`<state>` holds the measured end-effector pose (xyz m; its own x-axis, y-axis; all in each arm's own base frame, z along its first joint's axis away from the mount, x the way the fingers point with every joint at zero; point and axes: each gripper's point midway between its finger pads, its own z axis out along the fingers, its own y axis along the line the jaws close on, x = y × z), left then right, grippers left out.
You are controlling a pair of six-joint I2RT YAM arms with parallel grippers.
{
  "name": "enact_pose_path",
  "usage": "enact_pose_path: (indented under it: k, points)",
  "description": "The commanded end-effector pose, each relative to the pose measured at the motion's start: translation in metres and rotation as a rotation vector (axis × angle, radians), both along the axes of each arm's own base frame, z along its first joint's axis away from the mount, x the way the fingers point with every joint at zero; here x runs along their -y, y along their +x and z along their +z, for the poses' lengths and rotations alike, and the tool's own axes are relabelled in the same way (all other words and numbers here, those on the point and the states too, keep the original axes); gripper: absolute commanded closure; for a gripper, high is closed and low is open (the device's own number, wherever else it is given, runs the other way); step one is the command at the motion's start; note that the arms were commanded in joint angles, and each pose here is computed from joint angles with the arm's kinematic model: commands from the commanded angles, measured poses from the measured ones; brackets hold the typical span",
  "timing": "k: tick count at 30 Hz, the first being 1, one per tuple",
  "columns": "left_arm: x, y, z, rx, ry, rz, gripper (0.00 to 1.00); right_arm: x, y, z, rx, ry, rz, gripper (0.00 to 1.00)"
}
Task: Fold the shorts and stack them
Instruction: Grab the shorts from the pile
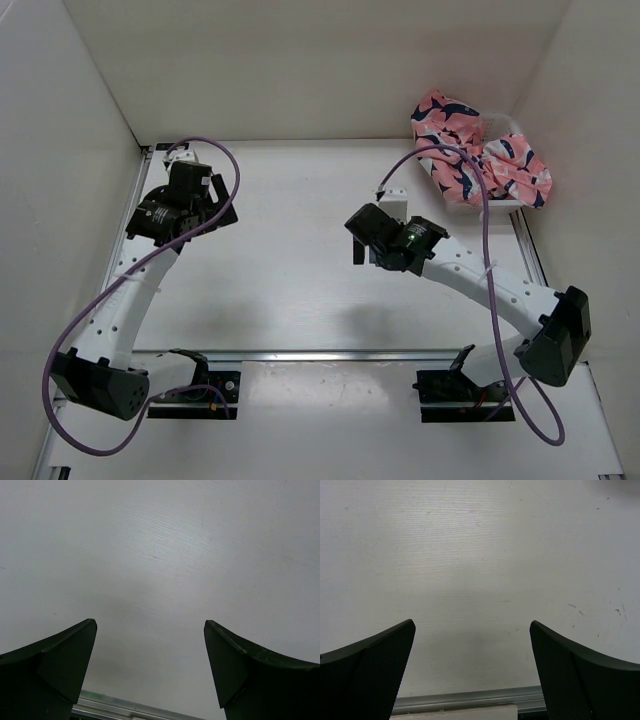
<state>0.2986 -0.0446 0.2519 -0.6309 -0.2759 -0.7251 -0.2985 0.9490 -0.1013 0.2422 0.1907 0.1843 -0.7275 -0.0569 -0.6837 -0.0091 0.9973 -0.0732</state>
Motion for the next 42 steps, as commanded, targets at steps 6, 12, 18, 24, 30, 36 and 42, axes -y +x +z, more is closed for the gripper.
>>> enact_pose_path:
  k: [6, 12, 18, 24, 30, 36, 42]
  points:
    - [0.007, -0.005, 0.024, 0.086, -0.043, -0.055, 0.00, 0.057, 0.072, 0.033, 0.033, 0.114, -0.155, 0.04]
    - [0.018, 0.008, 0.011, 0.022, -0.064, -0.067, 0.00, 0.116, 0.155, 0.071, 0.085, 0.301, -0.238, 0.15]
    - [0.024, 0.023, 0.006, -0.022, -0.060, -0.072, 0.00, 0.178, 0.235, 0.058, 0.089, 0.298, -0.362, 0.03]
    - [0.024, 0.032, 0.000, -0.055, -0.015, -0.075, 0.00, 0.215, 0.321, 0.004, 0.029, 0.329, -0.407, 0.00]
    - [0.020, 0.039, 0.002, -0.058, 0.016, -0.062, 0.00, 0.218, 0.368, -0.016, 0.077, 0.408, -0.398, 0.30]
    - [0.017, 0.041, 0.007, -0.053, 0.030, -0.048, 0.00, 0.217, 0.357, 0.057, 0.240, 0.419, -0.414, 1.00]
    - [0.021, 0.040, 0.003, -0.064, 0.011, -0.056, 0.00, 0.158, 0.313, 0.201, 0.481, 0.401, -0.162, 1.00]
